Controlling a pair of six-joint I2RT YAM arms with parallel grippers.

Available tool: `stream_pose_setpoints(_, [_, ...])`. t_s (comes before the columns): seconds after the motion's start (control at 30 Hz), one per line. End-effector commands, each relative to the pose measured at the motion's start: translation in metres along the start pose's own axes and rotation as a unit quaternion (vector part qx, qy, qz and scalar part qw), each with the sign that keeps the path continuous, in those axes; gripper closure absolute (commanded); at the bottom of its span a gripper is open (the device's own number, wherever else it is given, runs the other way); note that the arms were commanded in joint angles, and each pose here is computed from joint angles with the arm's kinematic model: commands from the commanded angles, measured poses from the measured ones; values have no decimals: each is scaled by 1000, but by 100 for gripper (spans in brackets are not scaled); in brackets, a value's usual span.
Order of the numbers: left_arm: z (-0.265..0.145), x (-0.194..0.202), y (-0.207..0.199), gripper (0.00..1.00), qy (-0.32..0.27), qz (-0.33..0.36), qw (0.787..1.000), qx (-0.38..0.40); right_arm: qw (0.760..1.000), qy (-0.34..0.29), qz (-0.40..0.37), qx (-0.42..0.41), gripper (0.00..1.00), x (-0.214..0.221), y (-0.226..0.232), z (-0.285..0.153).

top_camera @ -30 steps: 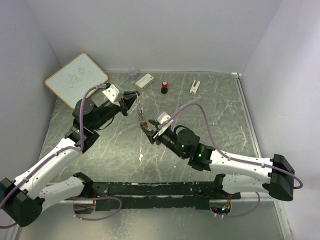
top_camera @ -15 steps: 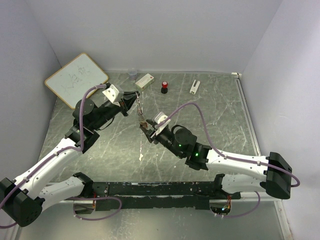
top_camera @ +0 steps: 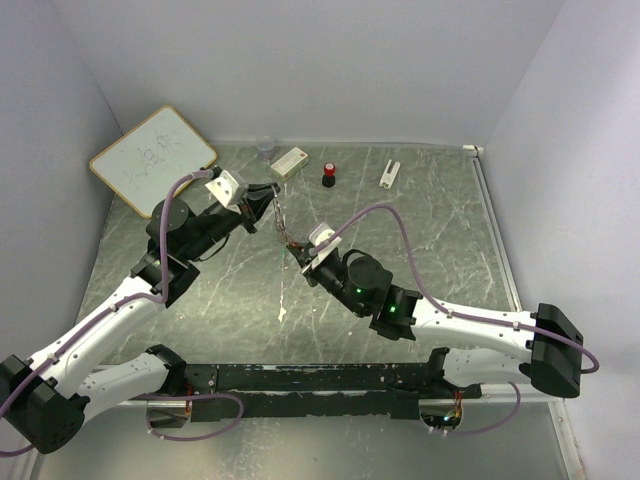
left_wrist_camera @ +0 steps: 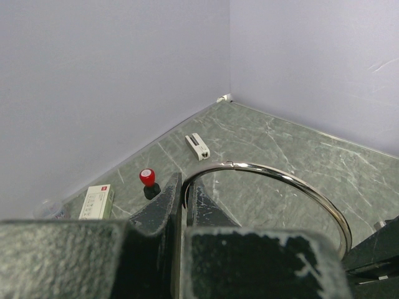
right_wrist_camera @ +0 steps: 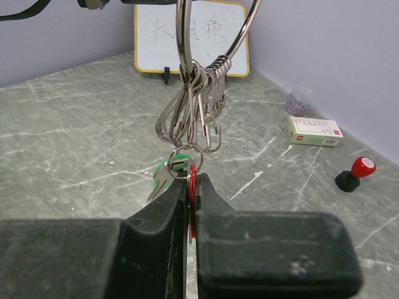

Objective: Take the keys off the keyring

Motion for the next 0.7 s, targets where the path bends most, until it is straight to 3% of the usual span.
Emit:
stream_pose_setpoints(0.0, [-2, -14, 0, 93, -28, 2, 1000, -3, 999, -24, 2, 22, 100, -21, -7, -1])
stream_pose_setpoints(0.43, [-5, -4, 21, 92, 9, 10, 997, -74, 996, 48, -2, 79, 100, -27, -27, -20])
stream_pose_setpoints(0.67, [-5, 33, 25, 91, 72, 8, 993, -95, 976, 123, -47, 174, 100, -27, -46, -39])
Point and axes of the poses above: each gripper's point midway between its finger pads, its own z axis out along the fingers, its own y axis along the line the jaws close on, x = y × z, the point moved 3 cm from there along -z, back along the fingers, and after that the axes turned 8 degrees about z, right-handed, at the moved point
